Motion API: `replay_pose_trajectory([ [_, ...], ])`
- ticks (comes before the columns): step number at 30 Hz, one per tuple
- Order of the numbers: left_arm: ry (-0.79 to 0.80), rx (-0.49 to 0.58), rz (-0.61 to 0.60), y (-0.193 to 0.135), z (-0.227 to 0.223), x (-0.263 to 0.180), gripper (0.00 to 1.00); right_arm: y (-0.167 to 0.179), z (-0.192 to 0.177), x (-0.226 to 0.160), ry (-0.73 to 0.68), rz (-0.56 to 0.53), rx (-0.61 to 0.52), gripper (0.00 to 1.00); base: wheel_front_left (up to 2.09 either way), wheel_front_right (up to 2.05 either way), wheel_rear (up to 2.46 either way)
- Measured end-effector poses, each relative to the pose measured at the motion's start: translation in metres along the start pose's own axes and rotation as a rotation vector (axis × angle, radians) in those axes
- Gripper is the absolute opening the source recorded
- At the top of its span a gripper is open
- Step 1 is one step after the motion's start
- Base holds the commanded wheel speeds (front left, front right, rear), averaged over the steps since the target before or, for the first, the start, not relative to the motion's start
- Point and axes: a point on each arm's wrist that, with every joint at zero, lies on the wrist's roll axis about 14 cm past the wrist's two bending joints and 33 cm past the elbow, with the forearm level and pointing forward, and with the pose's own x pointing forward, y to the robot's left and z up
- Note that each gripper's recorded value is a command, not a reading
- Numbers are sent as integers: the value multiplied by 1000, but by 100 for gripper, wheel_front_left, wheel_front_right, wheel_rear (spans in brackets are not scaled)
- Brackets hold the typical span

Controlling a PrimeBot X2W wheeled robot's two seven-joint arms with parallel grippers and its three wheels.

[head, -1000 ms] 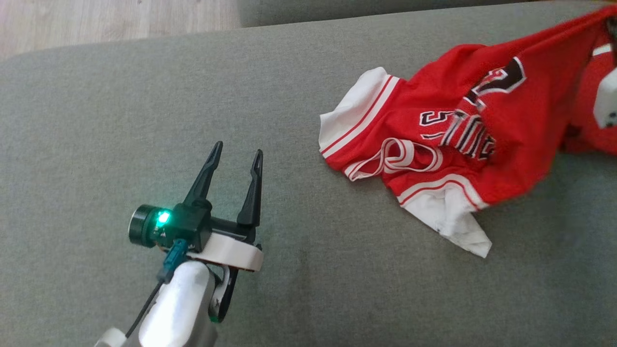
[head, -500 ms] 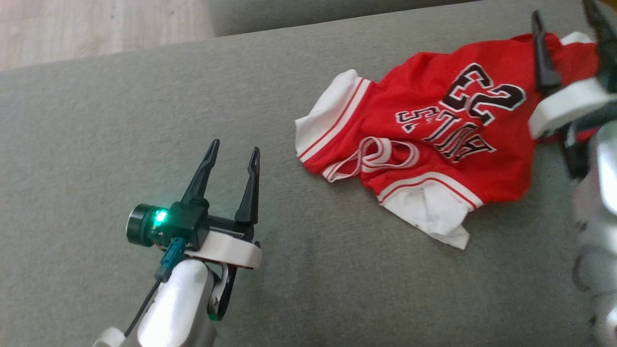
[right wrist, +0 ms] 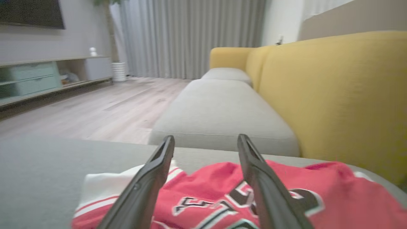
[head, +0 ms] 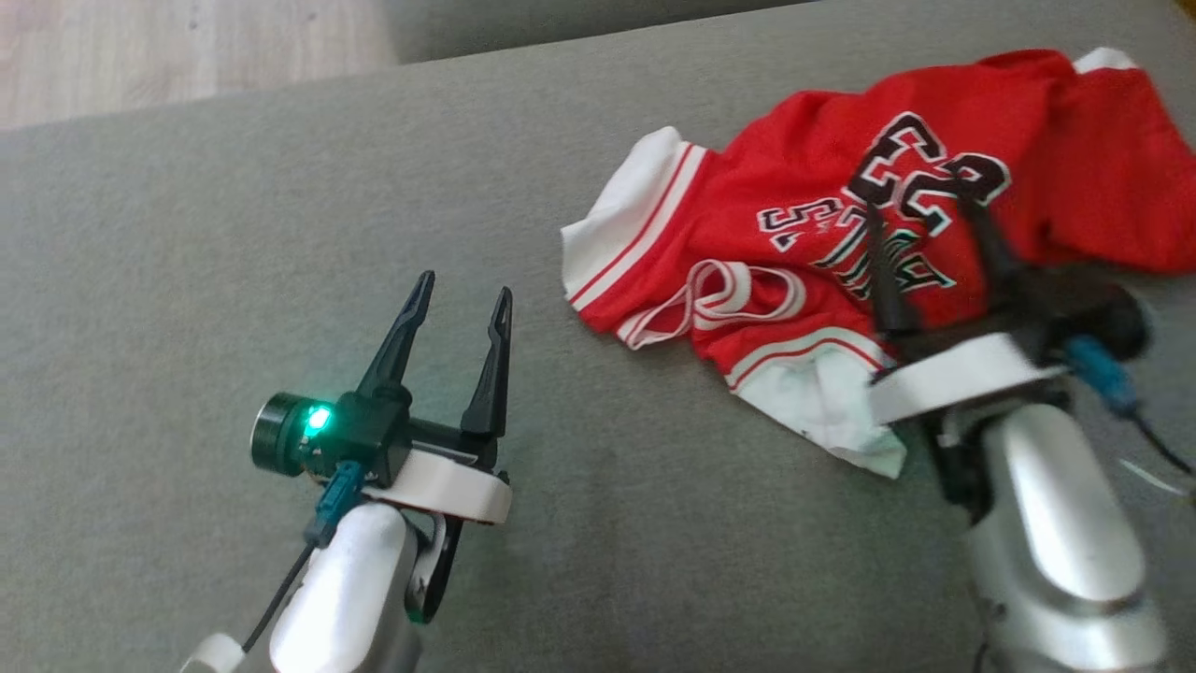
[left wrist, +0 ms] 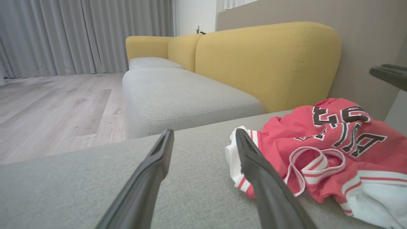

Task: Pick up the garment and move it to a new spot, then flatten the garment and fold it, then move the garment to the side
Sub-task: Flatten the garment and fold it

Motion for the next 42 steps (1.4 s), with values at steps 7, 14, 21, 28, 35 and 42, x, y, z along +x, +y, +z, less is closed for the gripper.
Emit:
replay_pose_trajectory([
  [7,34,3,59,22,-11,-10,100,100,-49,14,237,298,0,100,0,0,0],
  [14,43,-12,140,46,-12,-22,100,156,-123,7,559,504,-104,100,0,0,0],
  [21,58,-18,206,62,-15,-37,100,169,-145,25,658,569,-211,71,0,0,0],
  [28,56,-16,255,73,-12,-50,100,184,-145,38,693,578,-126,0,0,0,0],
  [35,43,-32,300,81,-6,-60,100,210,-95,86,508,583,29,0,0,0,0],
  [42,48,-54,355,89,-6,-75,100,237,15,171,206,583,127,0,0,0,0],
])
